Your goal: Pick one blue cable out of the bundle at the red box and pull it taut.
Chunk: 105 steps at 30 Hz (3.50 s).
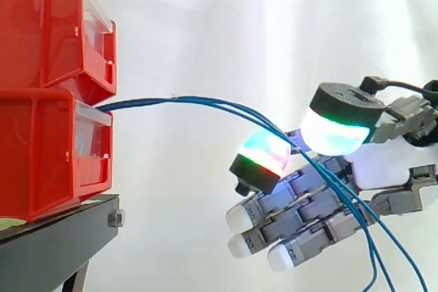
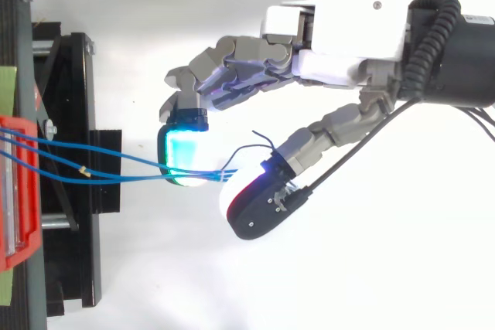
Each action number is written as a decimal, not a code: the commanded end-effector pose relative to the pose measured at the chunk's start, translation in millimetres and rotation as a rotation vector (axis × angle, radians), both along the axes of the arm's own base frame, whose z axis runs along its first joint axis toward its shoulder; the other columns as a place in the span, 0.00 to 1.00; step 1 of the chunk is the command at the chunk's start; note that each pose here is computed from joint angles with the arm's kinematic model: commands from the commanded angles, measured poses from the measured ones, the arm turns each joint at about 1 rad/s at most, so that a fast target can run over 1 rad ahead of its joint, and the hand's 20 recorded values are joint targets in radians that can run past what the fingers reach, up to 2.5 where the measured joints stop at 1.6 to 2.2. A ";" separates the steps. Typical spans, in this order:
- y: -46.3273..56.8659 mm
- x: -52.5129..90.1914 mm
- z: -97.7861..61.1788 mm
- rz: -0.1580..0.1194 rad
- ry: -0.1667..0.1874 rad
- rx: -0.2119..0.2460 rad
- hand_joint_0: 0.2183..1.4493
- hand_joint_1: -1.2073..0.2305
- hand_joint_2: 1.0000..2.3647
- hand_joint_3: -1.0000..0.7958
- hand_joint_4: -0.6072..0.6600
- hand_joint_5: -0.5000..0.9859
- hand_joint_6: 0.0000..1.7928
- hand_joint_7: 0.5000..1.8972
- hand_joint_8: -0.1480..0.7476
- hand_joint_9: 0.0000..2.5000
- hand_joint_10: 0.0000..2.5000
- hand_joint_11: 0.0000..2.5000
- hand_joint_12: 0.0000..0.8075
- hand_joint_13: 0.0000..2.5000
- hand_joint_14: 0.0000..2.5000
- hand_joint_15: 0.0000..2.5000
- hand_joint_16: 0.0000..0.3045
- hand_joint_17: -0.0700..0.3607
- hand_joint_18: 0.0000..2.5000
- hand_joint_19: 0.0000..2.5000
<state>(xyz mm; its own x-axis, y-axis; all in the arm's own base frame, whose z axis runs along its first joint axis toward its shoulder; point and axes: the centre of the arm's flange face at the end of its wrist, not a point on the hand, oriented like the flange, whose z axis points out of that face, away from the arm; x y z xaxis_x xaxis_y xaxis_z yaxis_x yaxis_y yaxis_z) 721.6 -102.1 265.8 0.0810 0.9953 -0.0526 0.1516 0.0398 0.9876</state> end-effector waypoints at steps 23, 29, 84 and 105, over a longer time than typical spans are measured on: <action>1.0 -0.2 -0.9 0.002 0.005 -0.001 0.42 0.27 0.01 0.45 0.40 0.19 0.51 0.35 0.49 0.28 0.00 0.22 0.42 0.13 0.00 0.03 0.16 0.41 0.19 0.10; 2.1 0.0 -0.9 0.003 0.005 -0.001 0.44 0.24 0.01 0.34 0.47 0.19 0.49 0.28 0.46 0.25 0.00 0.21 0.42 0.12 0.00 0.03 0.16 0.41 0.19 0.09; 4.3 0.3 -0.9 0.006 0.005 0.001 0.38 0.25 0.01 0.38 0.49 0.20 0.50 0.36 0.54 0.28 0.00 0.23 0.43 0.13 0.00 0.03 0.16 0.42 0.20 0.10; -1.2 -0.2 -0.6 -0.002 0.002 0.000 0.52 0.24 0.01 0.36 0.40 0.19 0.51 0.46 0.49 0.27 0.00 0.22 0.42 0.12 0.00 0.03 0.16 0.41 0.17 0.12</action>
<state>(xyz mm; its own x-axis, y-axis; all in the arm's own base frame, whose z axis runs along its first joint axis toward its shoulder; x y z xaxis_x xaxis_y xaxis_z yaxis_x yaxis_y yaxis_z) 721.2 -103.0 264.9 0.0819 0.9952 -0.0532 0.1552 0.0400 0.9871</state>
